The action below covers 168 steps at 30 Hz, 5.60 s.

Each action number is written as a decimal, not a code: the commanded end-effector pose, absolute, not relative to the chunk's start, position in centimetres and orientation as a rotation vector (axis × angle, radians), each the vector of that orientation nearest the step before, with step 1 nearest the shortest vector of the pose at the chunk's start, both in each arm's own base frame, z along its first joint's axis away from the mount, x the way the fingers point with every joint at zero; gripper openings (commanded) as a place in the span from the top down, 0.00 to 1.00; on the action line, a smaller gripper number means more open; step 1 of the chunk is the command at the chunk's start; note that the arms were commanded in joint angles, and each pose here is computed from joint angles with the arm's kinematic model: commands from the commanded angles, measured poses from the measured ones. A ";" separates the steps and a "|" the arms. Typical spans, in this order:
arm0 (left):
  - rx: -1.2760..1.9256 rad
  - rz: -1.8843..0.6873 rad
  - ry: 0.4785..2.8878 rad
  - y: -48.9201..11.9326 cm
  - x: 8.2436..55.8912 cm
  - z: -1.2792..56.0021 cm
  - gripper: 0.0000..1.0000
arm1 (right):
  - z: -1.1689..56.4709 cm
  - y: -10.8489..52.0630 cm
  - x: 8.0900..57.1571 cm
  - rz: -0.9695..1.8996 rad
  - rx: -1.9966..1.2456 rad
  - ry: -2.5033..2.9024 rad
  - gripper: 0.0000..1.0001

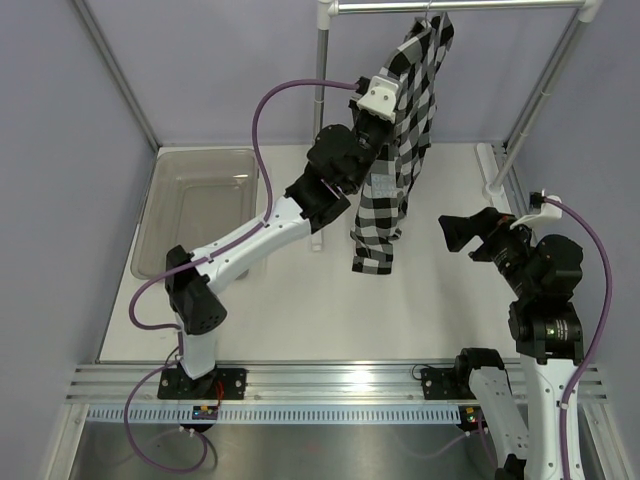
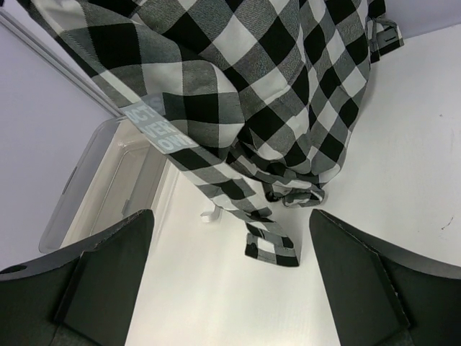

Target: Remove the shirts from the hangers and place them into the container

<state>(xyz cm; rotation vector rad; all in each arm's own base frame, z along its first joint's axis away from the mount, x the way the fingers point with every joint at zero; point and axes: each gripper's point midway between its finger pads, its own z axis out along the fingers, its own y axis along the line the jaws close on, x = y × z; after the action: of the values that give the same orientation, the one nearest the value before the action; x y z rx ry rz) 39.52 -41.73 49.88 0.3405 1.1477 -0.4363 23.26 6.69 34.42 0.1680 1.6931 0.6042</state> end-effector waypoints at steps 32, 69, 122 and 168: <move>0.384 -0.751 0.968 -33.9 22.3 55.6 1.00 | 36.0 7.1 22.6 0.628 0.158 1.710 0.01; 0.594 -1.169 1.516 -35.5 14.3 43.2 1.00 | 44.3 14.5 20.7 0.957 -0.284 1.672 0.34; 0.524 -1.111 1.607 -30.3 13.4 40.5 0.11 | 44.3 14.2 22.9 0.835 -0.191 1.713 1.00; 0.354 -1.030 1.503 -23.5 13.9 43.1 0.33 | 41.2 5.8 25.8 0.401 0.276 1.778 1.00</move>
<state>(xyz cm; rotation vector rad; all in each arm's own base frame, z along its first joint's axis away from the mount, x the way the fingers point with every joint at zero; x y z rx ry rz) 13.88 -20.35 43.20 0.2578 1.5096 -1.0059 25.56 3.73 37.01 0.3735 1.8858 0.2610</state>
